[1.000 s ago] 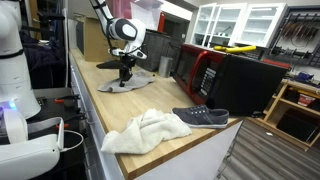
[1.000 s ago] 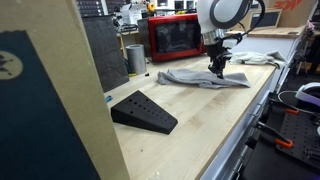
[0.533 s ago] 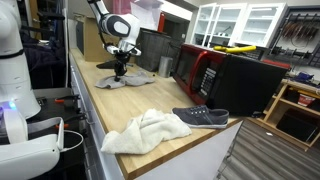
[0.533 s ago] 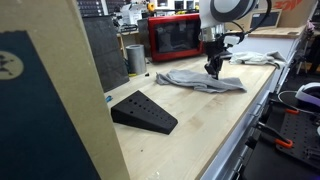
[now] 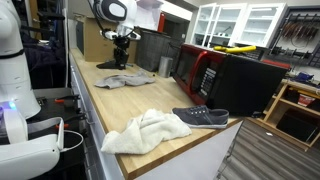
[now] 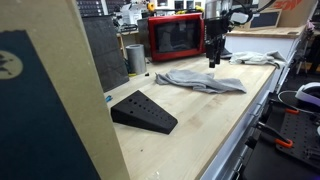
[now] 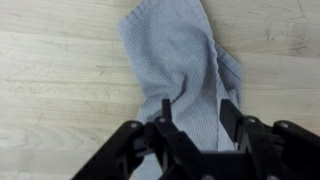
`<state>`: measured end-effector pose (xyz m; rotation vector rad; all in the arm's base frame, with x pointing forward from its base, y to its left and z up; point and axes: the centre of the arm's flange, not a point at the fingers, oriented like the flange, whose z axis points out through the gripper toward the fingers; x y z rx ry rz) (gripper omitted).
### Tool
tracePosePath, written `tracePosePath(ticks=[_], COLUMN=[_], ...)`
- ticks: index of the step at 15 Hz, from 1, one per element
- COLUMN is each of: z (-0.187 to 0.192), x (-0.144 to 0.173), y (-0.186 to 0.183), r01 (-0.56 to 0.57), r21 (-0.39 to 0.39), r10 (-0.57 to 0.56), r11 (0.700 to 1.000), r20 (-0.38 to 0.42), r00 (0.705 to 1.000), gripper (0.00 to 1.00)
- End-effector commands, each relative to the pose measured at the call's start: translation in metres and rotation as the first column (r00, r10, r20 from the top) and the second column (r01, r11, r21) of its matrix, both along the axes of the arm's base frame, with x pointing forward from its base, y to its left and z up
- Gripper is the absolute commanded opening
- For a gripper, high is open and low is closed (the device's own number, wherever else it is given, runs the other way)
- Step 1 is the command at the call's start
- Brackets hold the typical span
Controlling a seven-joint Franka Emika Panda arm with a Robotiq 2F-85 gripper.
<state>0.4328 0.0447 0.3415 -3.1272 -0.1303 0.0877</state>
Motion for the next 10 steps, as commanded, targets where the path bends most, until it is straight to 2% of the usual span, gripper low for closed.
tracePosePath(ticks=[1, 3, 10], z=[0.015, 0.006, -0.04], x=[-0.004, 0.006, 0.046], y=[0.009, 0.011, 0.015], r01=[-0.03, -0.033, 0.016], r21=[0.003, 0.025, 0.096], r10=[0.03, 0.032, -0.023], r11=[1.0, 0.999, 0.995], r20=[0.056, 0.065, 0.07], r00=[0.998, 0.997, 0.997], gripper=[0.87, 0.99, 1.0])
